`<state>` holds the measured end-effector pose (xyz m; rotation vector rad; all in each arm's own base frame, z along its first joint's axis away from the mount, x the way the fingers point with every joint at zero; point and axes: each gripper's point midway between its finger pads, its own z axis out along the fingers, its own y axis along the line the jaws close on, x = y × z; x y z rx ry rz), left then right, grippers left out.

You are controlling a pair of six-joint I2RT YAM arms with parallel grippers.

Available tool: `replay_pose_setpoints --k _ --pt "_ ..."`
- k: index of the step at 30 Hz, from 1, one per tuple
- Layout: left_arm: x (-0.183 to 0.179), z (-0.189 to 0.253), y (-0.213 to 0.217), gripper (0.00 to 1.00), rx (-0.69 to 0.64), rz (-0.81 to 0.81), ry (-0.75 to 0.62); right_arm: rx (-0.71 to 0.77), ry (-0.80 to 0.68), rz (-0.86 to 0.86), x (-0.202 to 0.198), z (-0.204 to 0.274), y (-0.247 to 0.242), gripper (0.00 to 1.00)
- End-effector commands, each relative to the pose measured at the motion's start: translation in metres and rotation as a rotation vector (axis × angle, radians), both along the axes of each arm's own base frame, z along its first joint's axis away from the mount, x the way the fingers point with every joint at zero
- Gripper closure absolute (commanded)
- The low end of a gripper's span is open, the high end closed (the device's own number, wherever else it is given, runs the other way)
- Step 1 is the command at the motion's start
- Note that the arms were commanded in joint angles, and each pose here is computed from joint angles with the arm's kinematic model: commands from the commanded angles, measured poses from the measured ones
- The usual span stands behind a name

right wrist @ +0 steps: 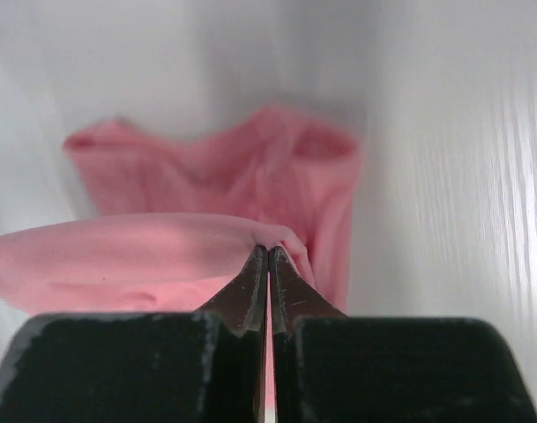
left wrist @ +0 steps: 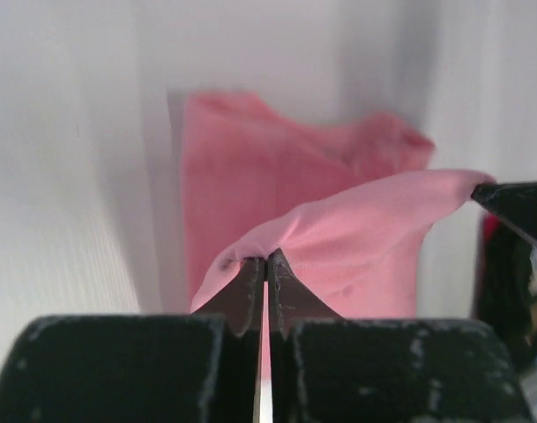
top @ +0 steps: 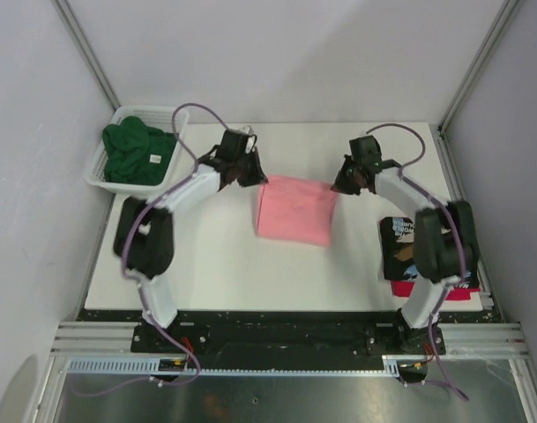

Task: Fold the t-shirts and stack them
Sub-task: Fold the long partially folded tshirt into a neat square

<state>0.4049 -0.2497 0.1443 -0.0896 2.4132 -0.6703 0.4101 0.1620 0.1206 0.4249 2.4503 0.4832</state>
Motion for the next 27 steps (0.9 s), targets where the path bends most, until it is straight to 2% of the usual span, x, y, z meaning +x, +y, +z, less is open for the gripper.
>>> replay_pose_setpoints --k 1,5,10,14,20,23,27 --pt "0.058 -0.051 -0.011 1.00 0.044 -0.056 0.020 0.060 -0.081 0.017 0.072 -0.020 0.010 1.00" --pt "0.076 -0.097 -0.022 1.00 0.044 -0.077 0.085 0.063 0.025 0.001 0.086 -0.072 0.016 1.00" --pt "0.059 -0.112 -0.023 1.00 0.015 -0.055 0.146 0.033 0.072 0.011 0.076 -0.095 0.020 1.00" --pt "0.026 -0.099 -0.010 1.00 0.005 0.018 0.173 0.014 0.094 0.045 0.055 -0.101 0.027 1.00" --pt "-0.051 -0.088 0.027 1.00 0.037 0.114 0.185 -0.048 0.116 0.118 0.000 -0.095 0.052 1.00" --pt "-0.080 -0.080 0.041 1.00 0.041 0.110 0.157 -0.073 0.106 0.134 -0.030 -0.081 0.059 1.00" --pt "-0.101 -0.072 0.044 1.00 0.031 0.060 0.126 -0.103 0.055 0.125 -0.041 -0.060 0.059 1.00"
